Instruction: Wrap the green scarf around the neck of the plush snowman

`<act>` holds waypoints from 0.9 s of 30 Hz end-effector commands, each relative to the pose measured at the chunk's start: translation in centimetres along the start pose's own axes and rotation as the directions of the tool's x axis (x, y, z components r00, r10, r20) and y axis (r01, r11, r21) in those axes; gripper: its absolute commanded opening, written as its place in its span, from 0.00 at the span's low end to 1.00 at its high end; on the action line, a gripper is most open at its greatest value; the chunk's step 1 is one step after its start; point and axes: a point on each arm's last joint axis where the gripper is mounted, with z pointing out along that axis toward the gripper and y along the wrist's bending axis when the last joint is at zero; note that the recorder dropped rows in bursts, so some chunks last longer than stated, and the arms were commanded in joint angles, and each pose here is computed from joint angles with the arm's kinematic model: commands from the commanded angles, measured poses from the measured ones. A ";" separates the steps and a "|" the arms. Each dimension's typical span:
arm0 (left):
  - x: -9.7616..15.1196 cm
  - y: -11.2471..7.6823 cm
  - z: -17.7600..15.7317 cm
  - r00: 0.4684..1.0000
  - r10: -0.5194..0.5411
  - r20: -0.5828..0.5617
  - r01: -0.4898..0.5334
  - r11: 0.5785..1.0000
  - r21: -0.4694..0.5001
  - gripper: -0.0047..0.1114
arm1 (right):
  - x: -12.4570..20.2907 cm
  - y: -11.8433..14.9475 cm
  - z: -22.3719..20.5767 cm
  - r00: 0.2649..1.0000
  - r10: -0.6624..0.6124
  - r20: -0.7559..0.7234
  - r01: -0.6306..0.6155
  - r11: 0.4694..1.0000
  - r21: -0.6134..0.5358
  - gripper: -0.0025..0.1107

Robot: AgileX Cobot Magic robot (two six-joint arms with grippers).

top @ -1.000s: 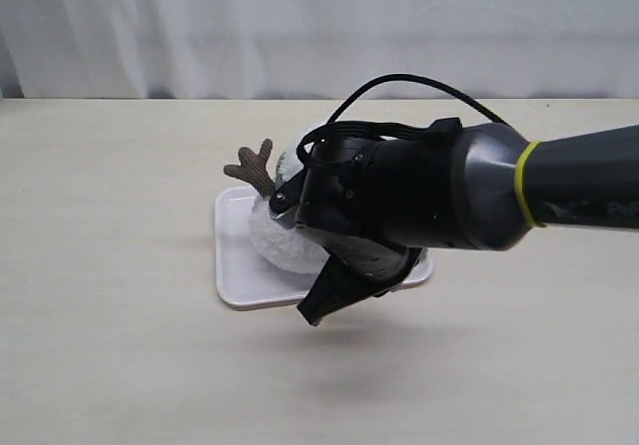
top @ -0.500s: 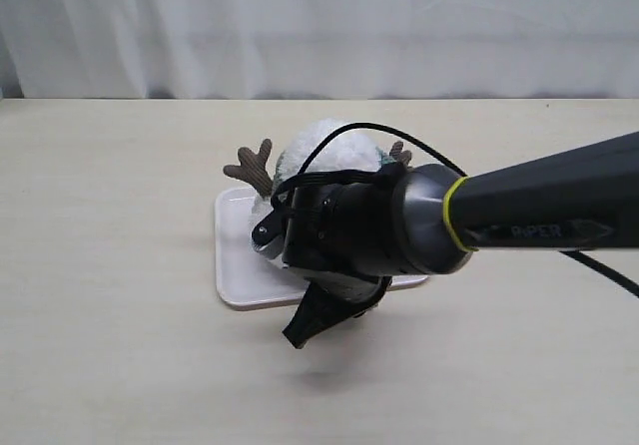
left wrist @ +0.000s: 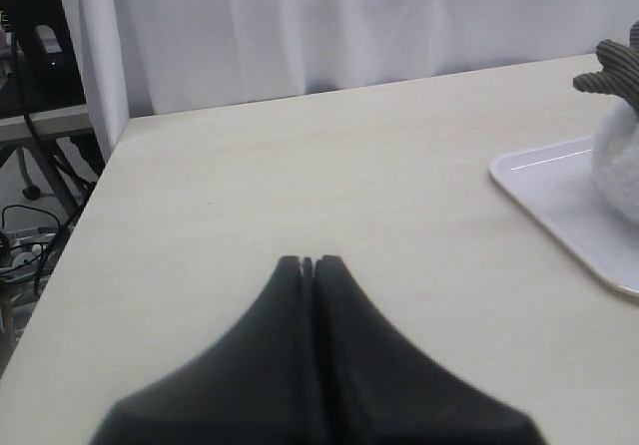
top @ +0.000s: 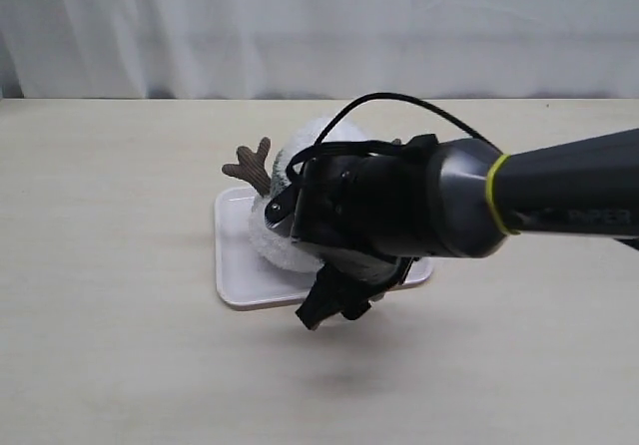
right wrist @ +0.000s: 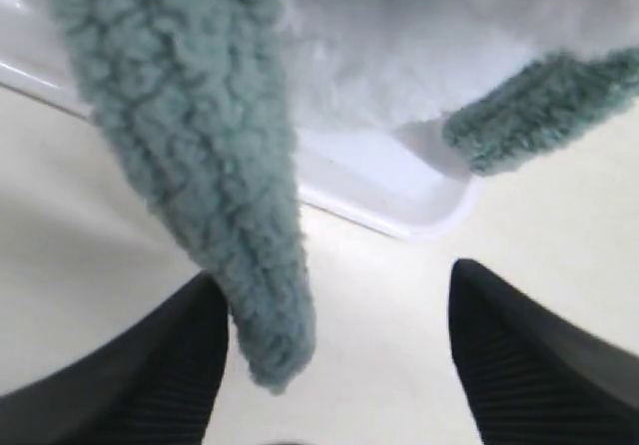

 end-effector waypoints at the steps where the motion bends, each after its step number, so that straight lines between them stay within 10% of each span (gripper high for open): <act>1: 0.0 0.0 0.0 1.000 -0.005 0.008 0.005 1.000 -0.003 0.04 | 0.6 -1.3 -3.3 1.000 0.023 0.010 -0.021 0.995 -0.100 0.57; 8: 0.0 0.0 0.0 1.000 -0.005 0.010 0.005 1.000 -0.003 0.04 | 2.4 -4.0 -8.5 0.996 0.051 0.067 -0.033 0.971 -0.235 0.57; 12: 0.0 0.0 0.0 1.000 -0.005 0.010 0.005 1.000 -0.003 0.04 | 2.8 -7.5 -3.7 0.950 0.299 0.092 -0.261 0.920 -0.293 0.57; 19: 0.0 0.0 0.0 1.000 -0.005 0.010 0.005 1.000 -0.003 0.04 | 3.8 -9.8 0.9 0.845 0.429 0.319 -0.290 0.869 -0.401 0.57; 27: 0.0 0.0 0.0 1.000 -0.005 0.010 0.005 1.000 -0.003 0.04 | 3.3 -8.4 3.2 0.875 0.280 0.396 -0.127 0.920 -0.370 0.57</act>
